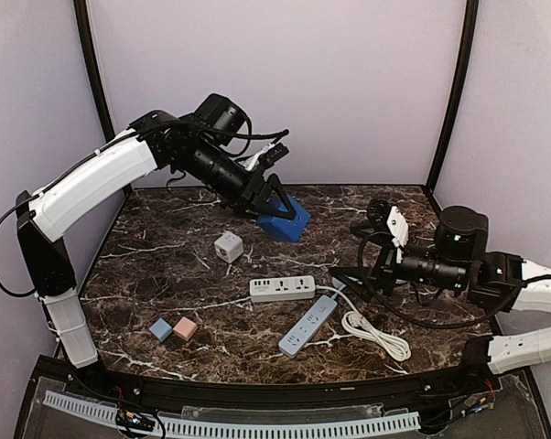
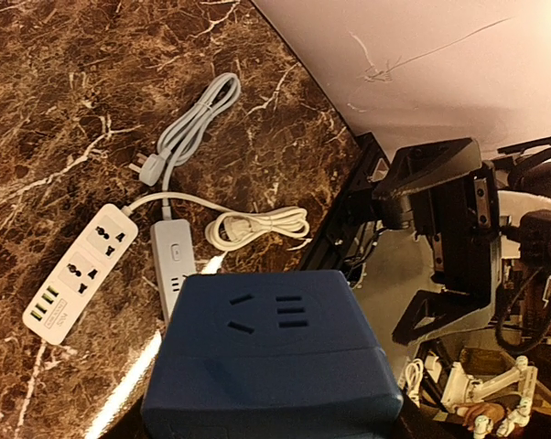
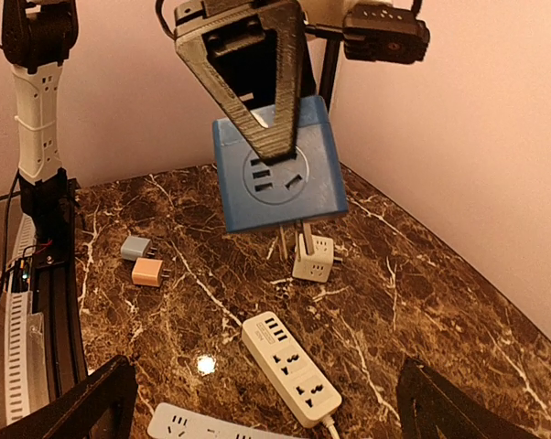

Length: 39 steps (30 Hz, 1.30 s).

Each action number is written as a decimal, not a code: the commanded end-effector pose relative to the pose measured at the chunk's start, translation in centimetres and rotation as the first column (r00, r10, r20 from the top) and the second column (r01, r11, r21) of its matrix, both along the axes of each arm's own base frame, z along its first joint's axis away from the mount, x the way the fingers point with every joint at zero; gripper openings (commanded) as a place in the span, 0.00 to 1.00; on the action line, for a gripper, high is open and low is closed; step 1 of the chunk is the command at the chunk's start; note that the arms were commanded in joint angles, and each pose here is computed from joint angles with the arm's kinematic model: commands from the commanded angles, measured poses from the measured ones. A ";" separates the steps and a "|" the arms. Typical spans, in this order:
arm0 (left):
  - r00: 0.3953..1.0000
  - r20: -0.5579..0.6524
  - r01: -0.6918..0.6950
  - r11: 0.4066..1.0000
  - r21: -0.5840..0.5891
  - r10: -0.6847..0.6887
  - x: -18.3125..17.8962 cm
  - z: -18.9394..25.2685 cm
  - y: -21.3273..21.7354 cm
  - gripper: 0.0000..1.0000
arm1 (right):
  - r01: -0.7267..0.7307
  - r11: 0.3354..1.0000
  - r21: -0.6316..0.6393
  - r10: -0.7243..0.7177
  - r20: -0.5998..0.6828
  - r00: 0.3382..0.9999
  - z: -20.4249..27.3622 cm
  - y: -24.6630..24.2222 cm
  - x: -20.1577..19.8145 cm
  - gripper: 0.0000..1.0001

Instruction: Insert the plug

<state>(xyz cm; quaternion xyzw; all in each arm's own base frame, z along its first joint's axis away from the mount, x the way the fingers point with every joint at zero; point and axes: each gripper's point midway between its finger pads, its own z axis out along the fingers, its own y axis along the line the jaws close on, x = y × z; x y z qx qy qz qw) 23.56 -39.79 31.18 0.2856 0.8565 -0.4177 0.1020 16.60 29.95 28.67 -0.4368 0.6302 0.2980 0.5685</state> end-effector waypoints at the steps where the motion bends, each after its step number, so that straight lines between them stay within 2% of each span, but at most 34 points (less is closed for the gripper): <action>1: 0.979 0.198 0.033 0.997 0.074 -0.047 0.3 0.9 2.4 0.01 | 0.133 0.990 -0.055 -0.139 -0.149 0.979 -3.4 -2.6 0.4 0.99; 9: 0.926 0.344 0.101 0.980 0.174 -0.156 1.5 -0.6 3.1 0.01 | 0.198 0.979 -0.058 -0.206 -0.228 0.952 -4.5 -4.4 0.3 0.99; 14: 0.856 0.424 0.203 0.947 0.250 -0.295 1.3 -1.6 3.8 0.01 | 0.198 0.977 -0.080 -0.212 -0.264 0.941 -5.0 -4.2 0.2 0.99; 19: 0.766 0.461 0.293 0.882 0.370 -0.448 1.2 -3.5 5.1 0.01 | 0.142 0.987 -0.074 -0.159 -0.353 0.922 -5.4 -3.1 -0.7 0.99; 23: 0.712 0.434 0.353 0.816 0.457 -0.551 1.0 -5.6 6.2 0.01 | 0.140 0.988 -0.060 -0.153 -0.421 0.894 -6.0 -3.0 -1.2 0.99; 26: 0.679 0.415 0.400 0.779 0.483 -0.606 0.9 -6.9 6.3 0.01 | 0.182 0.982 -0.056 -0.188 -0.453 0.871 -6.4 -3.7 -1.1 0.99; 31: 0.566 0.411 0.496 0.694 0.522 -0.714 0.5 -9.3 6.2 0.01 | 0.246 0.968 -0.059 -0.244 -0.477 0.844 -6.9 -5.0 -0.8 0.99; 35: 0.524 0.447 0.524 0.688 0.502 -0.725 1.1 -10.0 4.5 0.01 | 0.258 0.963 -0.076 -0.262 -0.491 0.831 -7.3 -5.4 -0.9 0.99; 39: 0.434 0.474 0.574 0.641 0.510 -0.766 1.1 -11.4 3.5 0.01 | 0.270 0.958 -0.098 -0.282 -0.498 0.820 -7.6 -5.8 -0.9 0.99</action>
